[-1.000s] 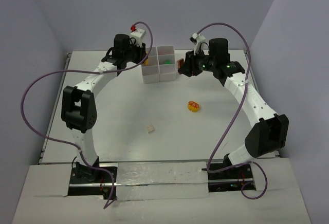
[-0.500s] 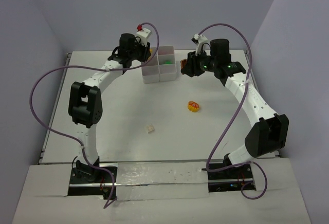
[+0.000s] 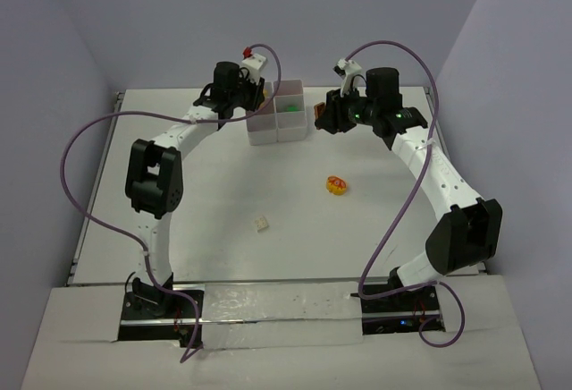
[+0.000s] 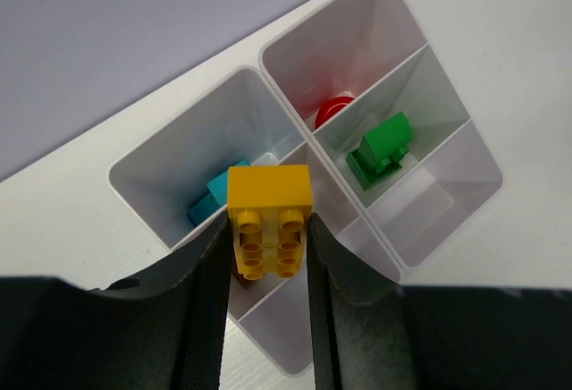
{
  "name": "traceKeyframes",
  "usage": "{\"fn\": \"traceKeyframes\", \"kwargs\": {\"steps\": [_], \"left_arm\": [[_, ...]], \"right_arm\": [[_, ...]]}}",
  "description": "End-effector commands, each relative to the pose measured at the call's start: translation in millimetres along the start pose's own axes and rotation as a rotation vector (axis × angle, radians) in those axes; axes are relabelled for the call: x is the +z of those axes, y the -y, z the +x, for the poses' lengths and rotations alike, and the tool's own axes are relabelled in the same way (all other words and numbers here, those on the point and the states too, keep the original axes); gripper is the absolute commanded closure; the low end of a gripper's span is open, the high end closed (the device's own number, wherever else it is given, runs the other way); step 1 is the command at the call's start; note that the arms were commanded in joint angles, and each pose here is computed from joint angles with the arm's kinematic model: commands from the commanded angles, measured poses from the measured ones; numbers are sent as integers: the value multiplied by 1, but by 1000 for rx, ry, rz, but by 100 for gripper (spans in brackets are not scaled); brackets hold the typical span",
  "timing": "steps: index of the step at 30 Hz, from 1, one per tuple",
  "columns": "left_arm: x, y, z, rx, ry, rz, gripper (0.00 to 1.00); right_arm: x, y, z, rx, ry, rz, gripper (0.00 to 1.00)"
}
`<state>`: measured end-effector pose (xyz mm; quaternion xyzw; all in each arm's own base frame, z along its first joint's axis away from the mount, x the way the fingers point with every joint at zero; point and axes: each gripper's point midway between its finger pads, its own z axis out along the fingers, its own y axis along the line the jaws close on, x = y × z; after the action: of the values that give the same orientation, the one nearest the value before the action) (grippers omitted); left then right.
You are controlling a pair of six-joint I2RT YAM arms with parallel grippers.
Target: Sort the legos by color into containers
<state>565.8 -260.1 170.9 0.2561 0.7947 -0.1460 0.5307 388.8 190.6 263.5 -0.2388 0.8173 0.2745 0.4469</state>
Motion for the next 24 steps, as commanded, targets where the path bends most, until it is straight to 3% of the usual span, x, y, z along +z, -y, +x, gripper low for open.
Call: {"fn": "traceKeyframes", "kwargs": {"steps": [1,9,18,24], "left_arm": [[4,-2,-35,47,85,-25,85],[8,-5,-31,60,79,-40,71],[7,-1,-38,68,92,-24,73],[6,5,-33,69,76,-12,67]], "right_arm": [[-9,0,-13,-30,40,14,100],[-8,1,-12,-31,36,12,100],[-7,1,-11,-29,32,11,100],[-5,1,-10,-25,28,8,100]]}}
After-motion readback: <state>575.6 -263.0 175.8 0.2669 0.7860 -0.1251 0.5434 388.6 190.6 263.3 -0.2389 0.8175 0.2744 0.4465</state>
